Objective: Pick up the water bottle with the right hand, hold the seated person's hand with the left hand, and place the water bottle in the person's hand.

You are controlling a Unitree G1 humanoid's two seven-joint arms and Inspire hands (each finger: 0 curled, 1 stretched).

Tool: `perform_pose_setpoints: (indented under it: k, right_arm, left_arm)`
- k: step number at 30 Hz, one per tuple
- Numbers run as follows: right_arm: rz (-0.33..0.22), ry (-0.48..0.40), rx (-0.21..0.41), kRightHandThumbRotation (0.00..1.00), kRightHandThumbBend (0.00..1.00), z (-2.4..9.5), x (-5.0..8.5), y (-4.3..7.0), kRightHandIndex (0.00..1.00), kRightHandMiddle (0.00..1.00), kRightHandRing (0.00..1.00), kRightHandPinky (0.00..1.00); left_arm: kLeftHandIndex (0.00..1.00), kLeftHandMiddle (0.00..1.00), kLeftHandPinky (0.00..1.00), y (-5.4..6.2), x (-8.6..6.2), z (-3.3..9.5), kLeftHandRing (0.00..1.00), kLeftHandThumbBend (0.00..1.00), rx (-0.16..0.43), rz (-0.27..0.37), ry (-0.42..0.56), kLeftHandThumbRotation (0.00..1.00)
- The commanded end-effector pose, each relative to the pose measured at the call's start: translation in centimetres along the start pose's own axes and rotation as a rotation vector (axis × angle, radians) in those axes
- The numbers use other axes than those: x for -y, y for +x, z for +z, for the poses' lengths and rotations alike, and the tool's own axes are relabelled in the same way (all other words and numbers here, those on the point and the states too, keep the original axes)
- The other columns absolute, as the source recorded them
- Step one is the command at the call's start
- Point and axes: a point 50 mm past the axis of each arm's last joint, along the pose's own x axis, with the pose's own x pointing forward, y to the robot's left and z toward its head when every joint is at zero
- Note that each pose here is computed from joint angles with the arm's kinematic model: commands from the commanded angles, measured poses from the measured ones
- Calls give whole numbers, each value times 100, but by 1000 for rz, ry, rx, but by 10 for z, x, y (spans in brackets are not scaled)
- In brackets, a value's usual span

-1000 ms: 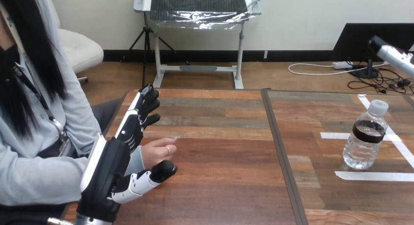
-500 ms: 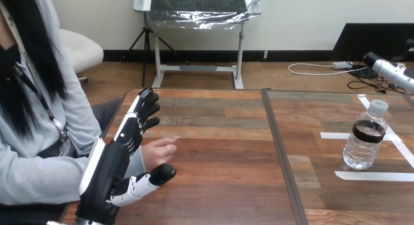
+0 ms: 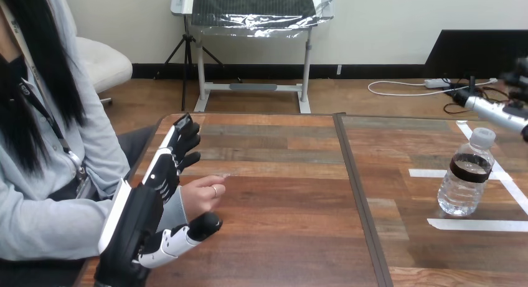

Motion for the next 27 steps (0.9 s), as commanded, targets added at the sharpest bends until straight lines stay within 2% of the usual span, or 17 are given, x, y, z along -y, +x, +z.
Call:
perform_pose_setpoints:
  k: [1,8,11,15,27]
  right_arm:
    - [32,33,-32,38,94,0,-11,1,94,88,89,82]
    - [56,52,-85,39,94,-10,-16,-4,94,89,90,83]
    - [61,21,-102,42,94,-15,-18,-6,93,89,89,83]
    - [70,27,-126,44,94,-21,-22,-9,93,88,88,82]
    - [93,2,-172,43,86,-34,-30,-16,93,88,87,82]
  left_arm:
    - [96,95,90,12,-3,13,94,100,94,3,9,67]
    - [96,95,90,9,-2,11,93,100,84,10,9,67]
    - [95,95,90,6,-3,11,93,100,68,17,17,68]
    - [95,95,90,5,-3,11,93,100,68,19,27,70]
    - [96,97,90,1,-3,12,94,100,66,24,20,70]
